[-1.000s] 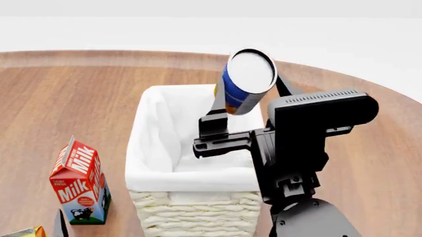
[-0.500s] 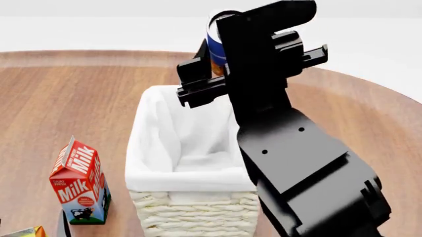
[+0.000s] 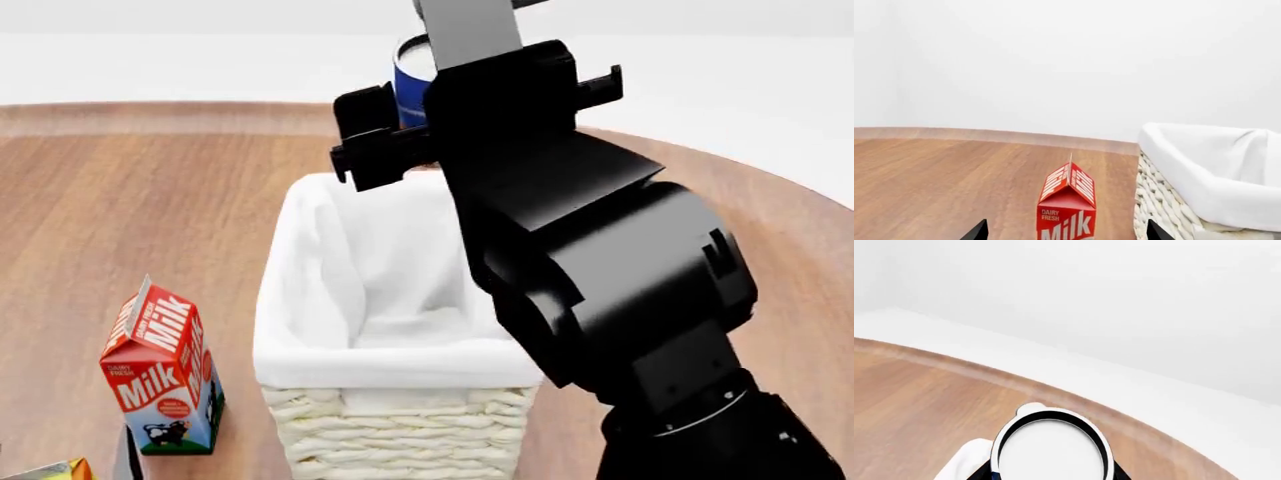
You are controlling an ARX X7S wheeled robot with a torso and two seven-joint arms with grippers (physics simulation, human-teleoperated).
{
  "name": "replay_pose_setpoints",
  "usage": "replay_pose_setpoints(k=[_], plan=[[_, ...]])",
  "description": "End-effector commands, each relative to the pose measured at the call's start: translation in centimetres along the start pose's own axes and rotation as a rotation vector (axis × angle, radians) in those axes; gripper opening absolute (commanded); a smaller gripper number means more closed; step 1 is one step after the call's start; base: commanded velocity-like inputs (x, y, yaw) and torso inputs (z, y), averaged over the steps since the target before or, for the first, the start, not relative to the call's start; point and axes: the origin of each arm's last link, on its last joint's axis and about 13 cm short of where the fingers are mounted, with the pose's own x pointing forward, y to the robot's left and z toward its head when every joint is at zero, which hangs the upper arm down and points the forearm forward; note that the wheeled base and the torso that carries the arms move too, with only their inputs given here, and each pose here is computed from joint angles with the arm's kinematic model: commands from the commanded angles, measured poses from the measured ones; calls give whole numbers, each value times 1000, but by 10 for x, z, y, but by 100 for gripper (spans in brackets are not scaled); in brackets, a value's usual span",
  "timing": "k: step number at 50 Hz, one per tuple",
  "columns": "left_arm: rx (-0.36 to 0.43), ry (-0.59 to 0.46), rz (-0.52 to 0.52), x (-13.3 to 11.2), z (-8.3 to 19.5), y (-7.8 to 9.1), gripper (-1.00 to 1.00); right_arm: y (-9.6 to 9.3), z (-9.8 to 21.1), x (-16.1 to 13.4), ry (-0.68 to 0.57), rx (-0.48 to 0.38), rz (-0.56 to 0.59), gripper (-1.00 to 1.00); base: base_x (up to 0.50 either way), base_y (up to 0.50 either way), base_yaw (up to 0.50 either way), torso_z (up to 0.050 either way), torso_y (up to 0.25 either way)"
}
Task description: Pick up the alphabet soup, and put it in the basket.
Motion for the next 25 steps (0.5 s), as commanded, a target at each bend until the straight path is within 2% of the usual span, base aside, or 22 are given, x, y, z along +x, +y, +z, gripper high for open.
replay_pose_setpoints(k=[1, 8, 25], plan=[[2, 2, -4, 0, 0, -1, 100, -1, 11, -1, 69, 66, 55, -100, 0, 0, 0, 0, 0], [3, 3, -9, 0, 0, -1, 100, 3, 8, 1, 126, 54, 50, -100, 0, 0, 0, 0, 0], [5, -10, -17, -2, 1, -2, 100, 8, 8, 1, 134, 63, 67, -100, 0, 0, 0, 0, 1]])
